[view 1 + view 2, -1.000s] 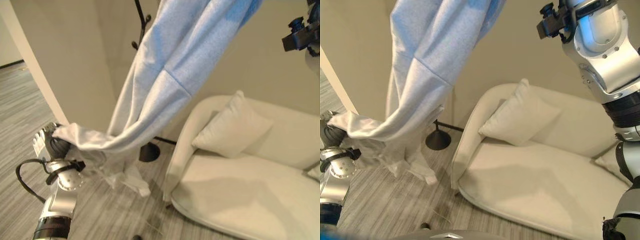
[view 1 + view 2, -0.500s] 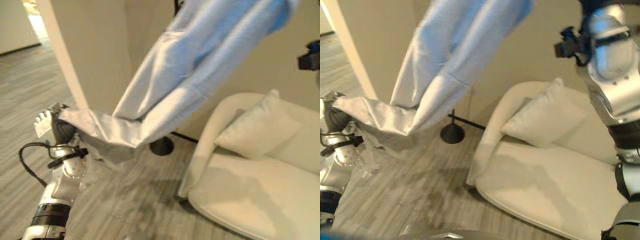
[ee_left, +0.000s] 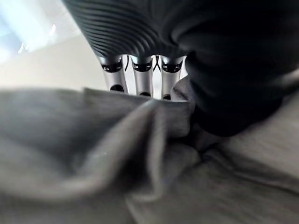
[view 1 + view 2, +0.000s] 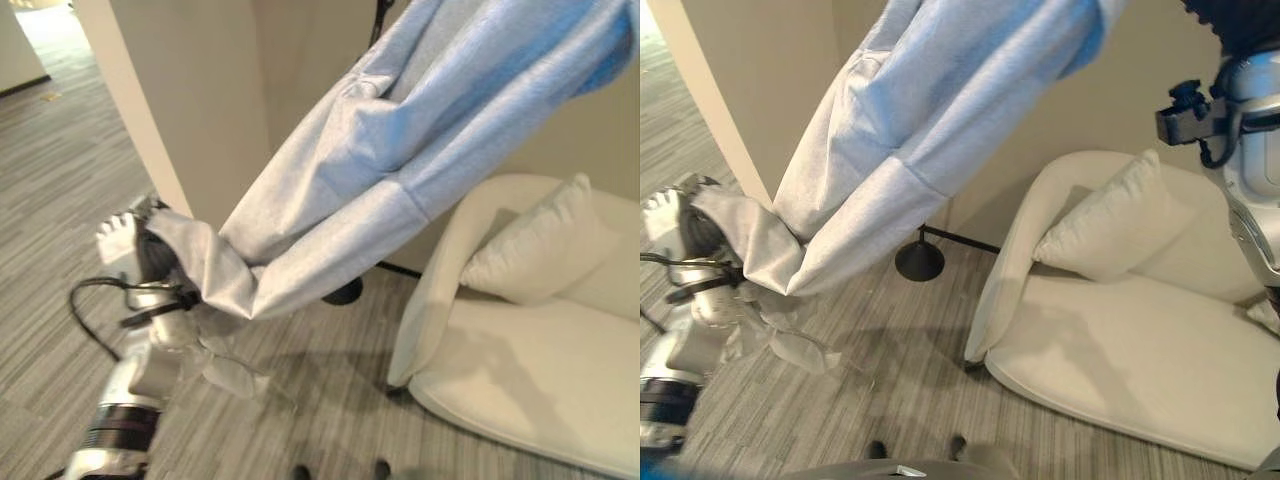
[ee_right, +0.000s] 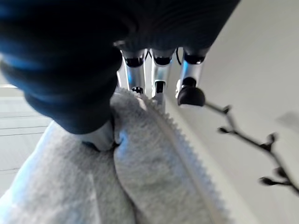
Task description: Hang the clothes on the sofa on the clothes rack.
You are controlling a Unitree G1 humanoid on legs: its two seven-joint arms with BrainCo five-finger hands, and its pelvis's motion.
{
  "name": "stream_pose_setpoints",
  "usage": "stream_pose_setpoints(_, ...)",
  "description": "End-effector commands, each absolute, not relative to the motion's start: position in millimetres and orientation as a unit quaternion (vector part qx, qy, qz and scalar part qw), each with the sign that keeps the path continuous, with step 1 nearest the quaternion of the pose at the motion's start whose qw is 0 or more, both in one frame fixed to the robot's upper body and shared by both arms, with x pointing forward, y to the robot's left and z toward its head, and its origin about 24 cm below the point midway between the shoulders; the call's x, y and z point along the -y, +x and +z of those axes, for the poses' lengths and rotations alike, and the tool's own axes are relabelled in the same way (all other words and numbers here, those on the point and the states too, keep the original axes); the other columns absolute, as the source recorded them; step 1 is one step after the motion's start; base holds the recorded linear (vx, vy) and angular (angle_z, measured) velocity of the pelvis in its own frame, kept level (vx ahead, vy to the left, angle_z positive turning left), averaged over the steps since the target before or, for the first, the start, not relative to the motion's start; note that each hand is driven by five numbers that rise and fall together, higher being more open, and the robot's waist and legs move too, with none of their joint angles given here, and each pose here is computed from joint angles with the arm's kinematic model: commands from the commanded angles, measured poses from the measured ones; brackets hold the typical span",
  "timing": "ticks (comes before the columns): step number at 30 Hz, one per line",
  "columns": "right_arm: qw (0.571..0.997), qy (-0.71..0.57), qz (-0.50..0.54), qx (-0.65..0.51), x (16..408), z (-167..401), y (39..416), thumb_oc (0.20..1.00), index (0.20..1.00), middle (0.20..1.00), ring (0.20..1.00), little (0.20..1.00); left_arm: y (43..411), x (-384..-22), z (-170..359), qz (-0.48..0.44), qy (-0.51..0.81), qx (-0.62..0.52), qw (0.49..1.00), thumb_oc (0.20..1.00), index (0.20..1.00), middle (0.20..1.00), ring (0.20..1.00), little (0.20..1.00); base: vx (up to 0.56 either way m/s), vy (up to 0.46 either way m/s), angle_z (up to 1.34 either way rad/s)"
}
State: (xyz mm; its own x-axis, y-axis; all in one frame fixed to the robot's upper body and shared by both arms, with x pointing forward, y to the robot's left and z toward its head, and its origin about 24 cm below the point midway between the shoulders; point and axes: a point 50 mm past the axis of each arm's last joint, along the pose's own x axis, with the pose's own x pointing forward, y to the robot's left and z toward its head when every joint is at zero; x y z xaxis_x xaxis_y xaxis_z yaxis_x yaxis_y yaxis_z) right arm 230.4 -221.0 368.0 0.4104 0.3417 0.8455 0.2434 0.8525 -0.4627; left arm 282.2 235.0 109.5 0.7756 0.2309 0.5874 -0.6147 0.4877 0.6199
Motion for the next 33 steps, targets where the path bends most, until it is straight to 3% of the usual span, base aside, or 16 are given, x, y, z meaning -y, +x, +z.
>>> stream_pose_setpoints(1, 0.771, -0.266, -0.019, 0.579, 235.2, 390.7, 220.0, 0.200, 0.200, 0.200, 0.200, 0.200, 288.9, -214.1, 151.6, 0.215, 0.435, 0.326, 0.811, 0.200, 0.200, 0.200, 0.200, 0.200, 0.13, 0.033, 1.05)
stream_pose_setpoints(9, 0.793, -0.273, -0.005, 0.545, 233.1, 378.0, 230.1, 0.200, 0.200, 0.200, 0.200, 0.200, 290.0, -194.7, 148.3, 0.164, 0.405, 0.327, 0.838, 0.200, 0.200, 0.200, 0.200, 0.200, 0.15, 0.004, 0.43)
stream_pose_setpoints(13, 0.835, -0.298, 0.001, 0.463, 235.9, 351.1, 252.0, 0.200, 0.200, 0.200, 0.200, 0.200, 288.1, -197.6, 144.1, 0.169, 0.388, 0.309, 0.852, 0.200, 0.200, 0.200, 0.200, 0.200, 0.16, -0.006, -0.14)
stream_pose_setpoints(18, 0.837, -0.280, -0.005, 0.470, 248.3, 347.7, 235.1, 0.200, 0.200, 0.200, 0.200, 0.200, 281.6, -202.1, 138.5, 0.180, 0.382, 0.301, 0.855, 0.200, 0.200, 0.200, 0.200, 0.200, 0.26, 0.199, -0.26)
stream_pose_setpoints(23, 0.831, -0.233, -0.112, 0.493, 278.6, 339.9, 229.6, 0.200, 0.200, 0.200, 0.200, 0.200, 279.8, -203.7, 132.8, 0.176, 0.393, 0.298, 0.852, 0.200, 0.200, 0.200, 0.200, 0.200, 0.32, 0.263, -0.23)
stream_pose_setpoints(33, 0.822, -0.273, -0.208, 0.455, 289.0, 303.8, 231.4, 0.200, 0.200, 0.200, 0.200, 0.200, 277.0, -216.3, 131.9, 0.172, 0.450, 0.294, 0.825, 0.200, 0.200, 0.200, 0.200, 0.200, 0.26, 0.282, -0.30)
